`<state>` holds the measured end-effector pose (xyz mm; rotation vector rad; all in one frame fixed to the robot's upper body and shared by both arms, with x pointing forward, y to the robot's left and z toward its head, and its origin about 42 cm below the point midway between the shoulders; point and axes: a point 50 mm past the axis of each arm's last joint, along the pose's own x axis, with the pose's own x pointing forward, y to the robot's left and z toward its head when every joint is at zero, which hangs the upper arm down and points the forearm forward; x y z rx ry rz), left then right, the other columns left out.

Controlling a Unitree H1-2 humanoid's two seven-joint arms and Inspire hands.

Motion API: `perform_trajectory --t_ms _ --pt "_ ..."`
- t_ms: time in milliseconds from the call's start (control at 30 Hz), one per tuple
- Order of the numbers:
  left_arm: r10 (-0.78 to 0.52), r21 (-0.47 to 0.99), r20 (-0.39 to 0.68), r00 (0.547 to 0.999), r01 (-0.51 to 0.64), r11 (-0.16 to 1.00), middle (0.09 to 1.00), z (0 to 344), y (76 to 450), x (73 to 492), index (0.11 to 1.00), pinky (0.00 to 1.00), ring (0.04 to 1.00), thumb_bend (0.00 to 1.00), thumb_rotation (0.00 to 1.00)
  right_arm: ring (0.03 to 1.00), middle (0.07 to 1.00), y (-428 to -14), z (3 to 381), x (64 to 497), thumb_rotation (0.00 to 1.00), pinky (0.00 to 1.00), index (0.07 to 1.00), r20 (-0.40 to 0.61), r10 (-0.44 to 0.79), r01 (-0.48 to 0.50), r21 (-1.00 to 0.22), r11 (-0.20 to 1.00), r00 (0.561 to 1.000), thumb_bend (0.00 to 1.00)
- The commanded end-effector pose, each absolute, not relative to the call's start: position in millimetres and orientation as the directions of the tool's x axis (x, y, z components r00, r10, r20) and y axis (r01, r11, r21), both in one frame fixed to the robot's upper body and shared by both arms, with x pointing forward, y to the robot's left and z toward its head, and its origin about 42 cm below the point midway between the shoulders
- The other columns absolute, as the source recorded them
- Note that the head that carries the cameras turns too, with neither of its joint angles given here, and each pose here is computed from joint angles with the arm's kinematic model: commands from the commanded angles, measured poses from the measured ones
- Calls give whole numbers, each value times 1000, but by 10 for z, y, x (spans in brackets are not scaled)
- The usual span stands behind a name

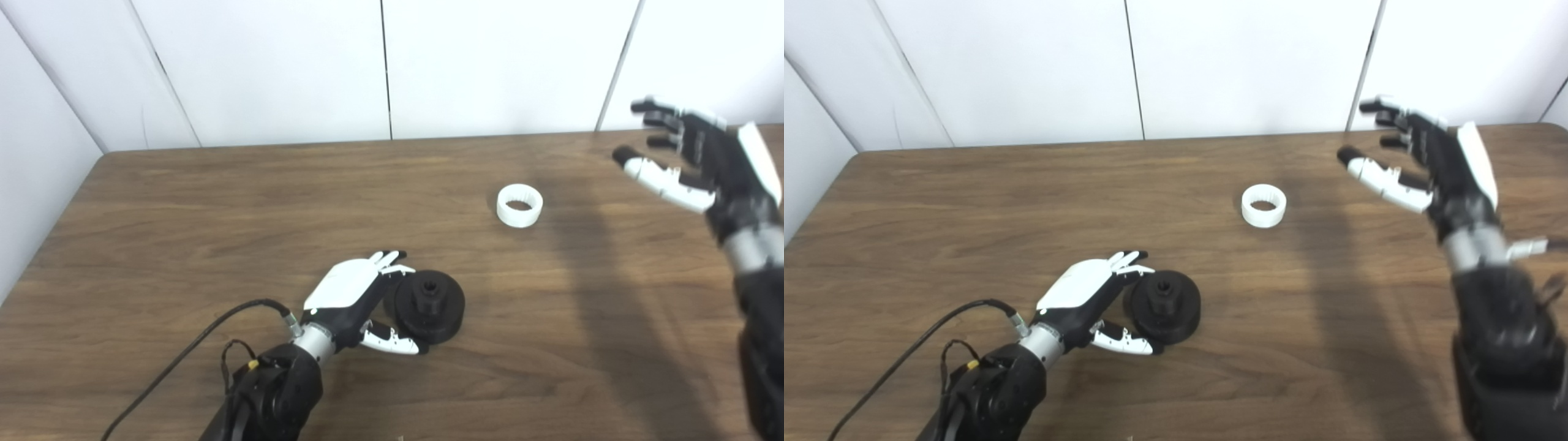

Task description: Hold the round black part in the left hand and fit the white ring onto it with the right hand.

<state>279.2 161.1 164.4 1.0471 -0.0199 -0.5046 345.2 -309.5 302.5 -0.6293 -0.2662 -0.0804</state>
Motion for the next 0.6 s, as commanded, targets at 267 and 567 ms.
perform_trajectory --t_ms 267,567 --pt "-425 819 -232 875 411 401 991 1606 1590 2780 799 984 1000 767 331 941 915 -2978 3288 3999 290 841 727 177 152 62 -823 565 972 890" --pt "-420 821 -247 873 419 389 993 1575 1609 2769 802 987 1000 764 340 998 944 -2875 3307 4256 332 903 729 87 217 -21 -891 453 972 928"
